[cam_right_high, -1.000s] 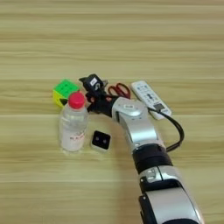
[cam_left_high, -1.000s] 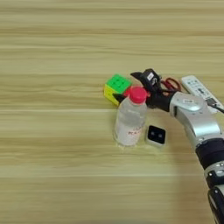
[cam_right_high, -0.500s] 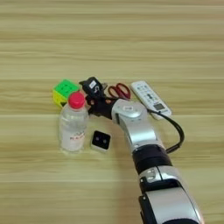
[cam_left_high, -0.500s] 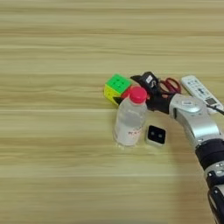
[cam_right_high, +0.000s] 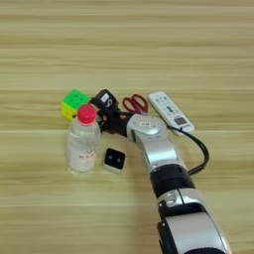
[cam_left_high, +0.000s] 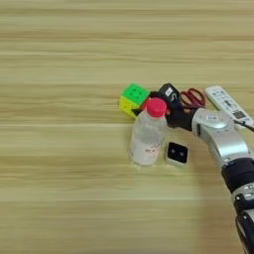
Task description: Move the objects on the table
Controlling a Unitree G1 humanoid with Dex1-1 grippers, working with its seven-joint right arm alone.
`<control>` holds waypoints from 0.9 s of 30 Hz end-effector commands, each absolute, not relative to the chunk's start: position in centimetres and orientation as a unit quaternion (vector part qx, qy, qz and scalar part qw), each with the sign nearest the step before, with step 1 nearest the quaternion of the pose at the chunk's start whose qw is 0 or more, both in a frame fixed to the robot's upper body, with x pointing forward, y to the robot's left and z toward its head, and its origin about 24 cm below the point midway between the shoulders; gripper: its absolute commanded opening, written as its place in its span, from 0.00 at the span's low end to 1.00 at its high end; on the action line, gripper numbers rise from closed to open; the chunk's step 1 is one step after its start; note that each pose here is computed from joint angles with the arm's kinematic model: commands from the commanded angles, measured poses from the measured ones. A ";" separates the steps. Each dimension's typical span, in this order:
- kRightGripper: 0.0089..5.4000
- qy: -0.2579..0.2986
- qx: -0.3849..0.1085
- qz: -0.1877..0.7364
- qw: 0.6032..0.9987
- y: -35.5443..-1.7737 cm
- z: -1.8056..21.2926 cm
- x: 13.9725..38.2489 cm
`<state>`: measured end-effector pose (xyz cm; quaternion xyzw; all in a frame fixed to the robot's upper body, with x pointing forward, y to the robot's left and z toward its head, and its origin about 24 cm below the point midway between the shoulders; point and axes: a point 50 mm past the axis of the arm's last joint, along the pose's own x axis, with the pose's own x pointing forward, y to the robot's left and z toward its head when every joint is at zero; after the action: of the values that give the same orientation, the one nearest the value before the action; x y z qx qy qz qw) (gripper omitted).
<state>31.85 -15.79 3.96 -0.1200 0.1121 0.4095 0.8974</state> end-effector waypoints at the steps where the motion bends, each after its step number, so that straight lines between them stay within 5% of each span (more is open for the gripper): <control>1: 0.62 0.058 -0.154 0.406 0.899 -15.6 7.4 33.5; 27: 0.62 0.009 -0.156 0.374 0.914 -17.3 10.0 34.4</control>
<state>32.25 -16.65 4.76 -0.1230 0.0978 0.3968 0.9043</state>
